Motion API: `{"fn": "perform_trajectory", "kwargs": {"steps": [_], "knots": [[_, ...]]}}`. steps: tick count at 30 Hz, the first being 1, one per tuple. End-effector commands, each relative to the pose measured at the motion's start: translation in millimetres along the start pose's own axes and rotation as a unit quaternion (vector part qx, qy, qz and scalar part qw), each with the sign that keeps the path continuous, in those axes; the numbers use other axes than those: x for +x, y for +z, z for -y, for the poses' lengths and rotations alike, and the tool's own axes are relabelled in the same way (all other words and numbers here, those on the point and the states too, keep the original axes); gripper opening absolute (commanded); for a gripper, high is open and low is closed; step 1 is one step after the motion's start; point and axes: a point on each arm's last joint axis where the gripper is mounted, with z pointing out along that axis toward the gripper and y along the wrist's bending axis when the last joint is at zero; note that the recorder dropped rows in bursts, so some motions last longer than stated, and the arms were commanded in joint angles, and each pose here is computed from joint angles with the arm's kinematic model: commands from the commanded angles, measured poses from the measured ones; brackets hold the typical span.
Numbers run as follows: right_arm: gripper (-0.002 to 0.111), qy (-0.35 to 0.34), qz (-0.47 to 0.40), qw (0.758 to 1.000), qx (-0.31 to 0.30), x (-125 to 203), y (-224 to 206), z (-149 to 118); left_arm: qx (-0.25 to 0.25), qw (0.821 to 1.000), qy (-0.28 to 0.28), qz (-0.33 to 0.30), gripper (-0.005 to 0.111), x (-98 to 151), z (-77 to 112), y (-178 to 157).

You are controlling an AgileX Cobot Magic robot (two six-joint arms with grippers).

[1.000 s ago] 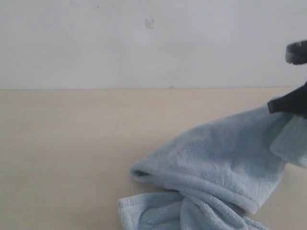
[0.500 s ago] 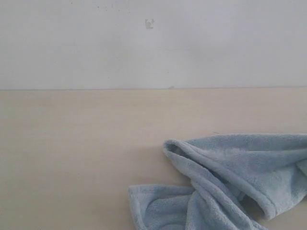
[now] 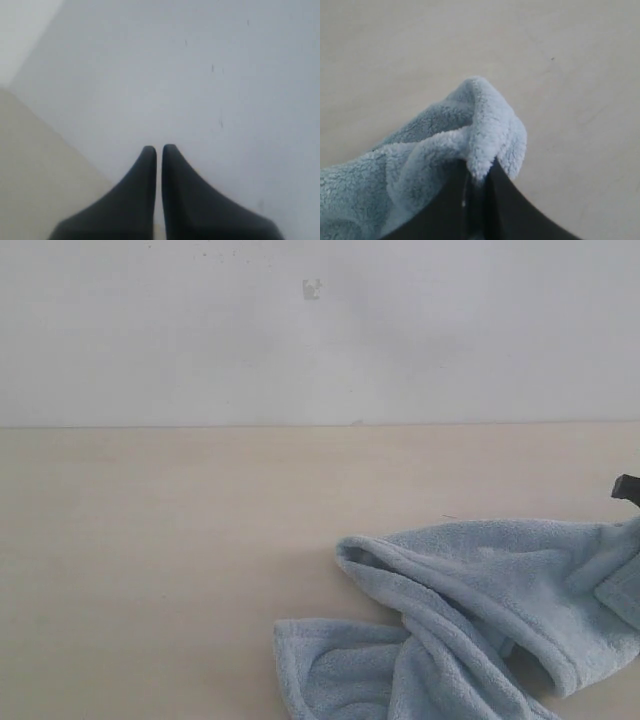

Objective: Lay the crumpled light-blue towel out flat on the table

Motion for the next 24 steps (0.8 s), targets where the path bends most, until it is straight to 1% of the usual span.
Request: {"fn": "perform_trajectory", "kwargs": {"steps": [1, 3, 4, 6, 10, 12, 15, 17, 18, 20, 21, 22, 24], "knots": [[0.019, -0.009, -0.005, 1.000, 0.003, 2, 0, 0, -0.024, 0.986, -0.012, 0.165, 0.004, -30, -4.5, -5], [0.033, -0.006, -0.013, 1.000, 0.009, 4, -1, 0, -0.028, 0.981, -0.009, 0.193, 0.004, -34, -5.3, -7], [0.038, -0.003, -0.019, 1.000, 0.014, 5, -3, 0, -0.029, 0.980, -0.005, 0.195, 0.004, -35, -5.3, -7], [0.045, 0.004, -0.015, 1.000, 0.010, 4, -9, -5, -0.029, 0.982, 0.002, 0.188, 0.004, -34, -4.9, -6], [0.046, -0.005, 0.033, 0.999, -0.022, -8, -39, -20, -0.011, 0.986, 0.046, 0.159, 0.004, -29, -0.1, -1], [0.046, -0.008, 0.072, 0.996, -0.044, -17, -63, -27, 0.004, 0.987, 0.050, 0.152, 0.004, -29, 3.9, 1], [0.046, -0.012, 0.130, 0.988, -0.077, -27, -103, -35, 0.035, 0.989, 0.052, 0.130, 0.004, -29, 14.0, 9], [0.046, -0.019, 0.153, 0.984, -0.094, -27, -124, -41, 0.069, 0.991, 0.064, 0.094, 0.004, -25, 23.6, 18], [0.046, -0.031, 0.157, 0.982, -0.101, -25, -134, -45, 0.091, 0.990, 0.078, 0.069, 0.004, -21, 29.5, 23], [0.046, -0.100, 0.154, 0.977, -0.108, -14, -150, -58, 0.145, 0.980, 0.134, 0.010, 0.004, -12, 43.8, 35], [0.046, -0.157, 0.147, 0.970, -0.109, -7, -156, -65, 0.171, 0.973, 0.155, -0.009, 0.004, -7, 50.5, 41], [0.046, -0.214, 0.136, 0.961, -0.111, 2, -160, -73, 0.204, 0.961, 0.184, -0.035, 0.004, -1, 58.7, 49], [0.046, -0.299, 0.097, 0.942, -0.115, 21, -165, -87, 0.262, 0.930, 0.242, -0.086, 0.004, 13, 73.8, 67]]}}
